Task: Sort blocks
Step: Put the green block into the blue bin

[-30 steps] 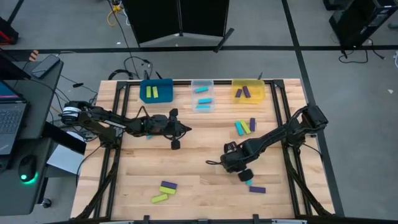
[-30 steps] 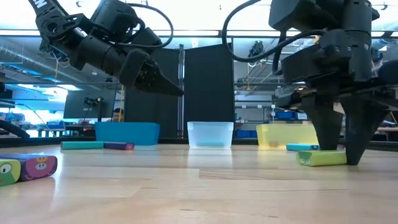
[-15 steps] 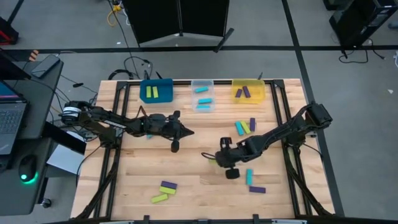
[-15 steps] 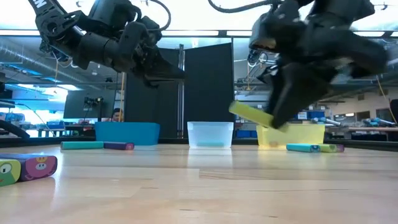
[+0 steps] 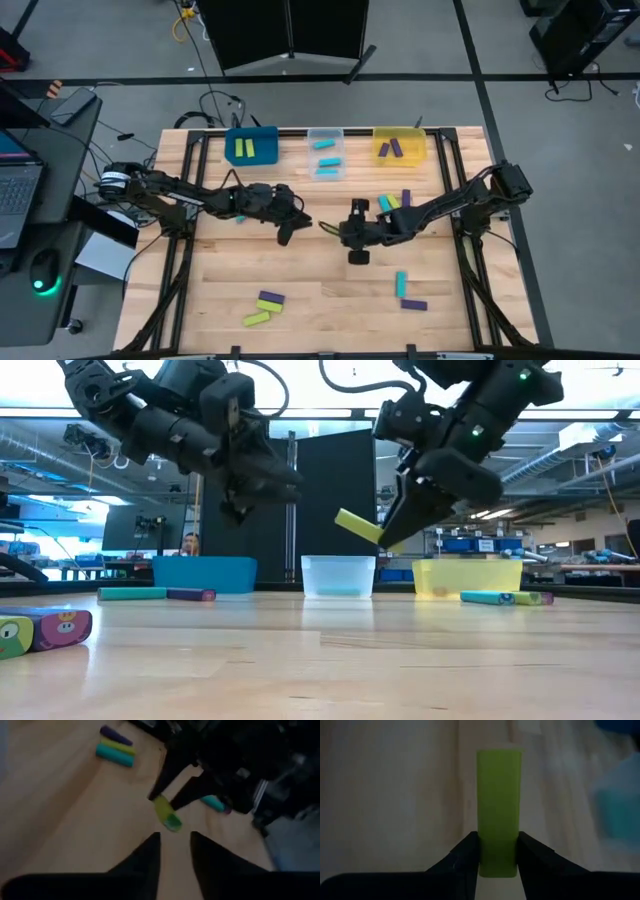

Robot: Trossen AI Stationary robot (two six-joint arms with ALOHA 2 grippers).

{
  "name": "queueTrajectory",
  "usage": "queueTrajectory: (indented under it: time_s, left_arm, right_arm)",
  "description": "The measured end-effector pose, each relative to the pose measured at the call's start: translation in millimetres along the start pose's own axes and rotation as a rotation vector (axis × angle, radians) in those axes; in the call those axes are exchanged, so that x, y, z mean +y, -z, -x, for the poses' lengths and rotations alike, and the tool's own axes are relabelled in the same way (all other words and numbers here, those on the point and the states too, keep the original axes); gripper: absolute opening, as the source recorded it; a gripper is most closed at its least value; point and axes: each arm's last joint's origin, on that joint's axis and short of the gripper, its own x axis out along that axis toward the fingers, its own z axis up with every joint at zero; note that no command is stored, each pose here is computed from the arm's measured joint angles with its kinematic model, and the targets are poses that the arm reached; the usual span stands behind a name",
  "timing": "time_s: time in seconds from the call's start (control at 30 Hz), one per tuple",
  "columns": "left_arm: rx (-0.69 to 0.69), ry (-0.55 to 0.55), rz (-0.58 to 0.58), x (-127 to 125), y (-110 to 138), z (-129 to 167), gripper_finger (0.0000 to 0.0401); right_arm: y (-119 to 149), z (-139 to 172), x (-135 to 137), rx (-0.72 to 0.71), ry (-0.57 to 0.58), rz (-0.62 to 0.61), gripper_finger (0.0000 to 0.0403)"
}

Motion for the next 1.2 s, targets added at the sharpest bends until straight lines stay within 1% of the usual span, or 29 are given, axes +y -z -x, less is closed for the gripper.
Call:
queueTrajectory:
  time_s: [0.17, 0.23, 0.3, 0.4, 0.6, 0.77, 1.0, 1.1, 1.2]
  left_arm:
    - [0.02, -0.007, 0.135, 1, 2, 0, 0.0188]
    - [0.011, 0.0, 0.164, 1, 1, -1, 0.0209]
    - [0.003, -0.003, 0.175, 1, 1, -1, 0.0224]
    - [-0.03, 0.017, 0.19, -1, -3, -1, 0.0233]
    - [-0.038, 0.009, 0.199, -1, -4, -5, 0.0235]
    - [-0.011, 0.008, 0.201, 0, -6, -20, 0.0235]
    - [-0.034, 0.03, 0.137, -6, -18, -29, 0.0231]
    - [-0.034, 0.03, 0.136, -6, -19, -30, 0.0212]
    - [-0.022, 0.026, 0.136, -6, -19, -30, 0.0176]
  right_arm:
    - [-10, 2, -6, -0.026, 0.045, 0.027, 0.0117]
    - [-15, 3, -8, -0.039, 0.059, 0.033, 0.0117]
    - [-19, 4, -10, -0.058, 0.064, 0.032, 0.0117]
    - [-23, 4, -13, -0.07, 0.071, 0.031, 0.0117]
    - [-26, 4, -15, -0.098, 0.077, 0.04, 0.0117]
    - [-27, 4, -15, -0.103, 0.077, 0.039, 0.0117]
    - [-27, 4, -15, -0.103, 0.077, 0.041, 0.0117]
    - [-27, 4, -15, -0.103, 0.078, 0.049, 0.0117]
    - [-27, 5, -14, -0.104, 0.077, 0.052, 0.0117]
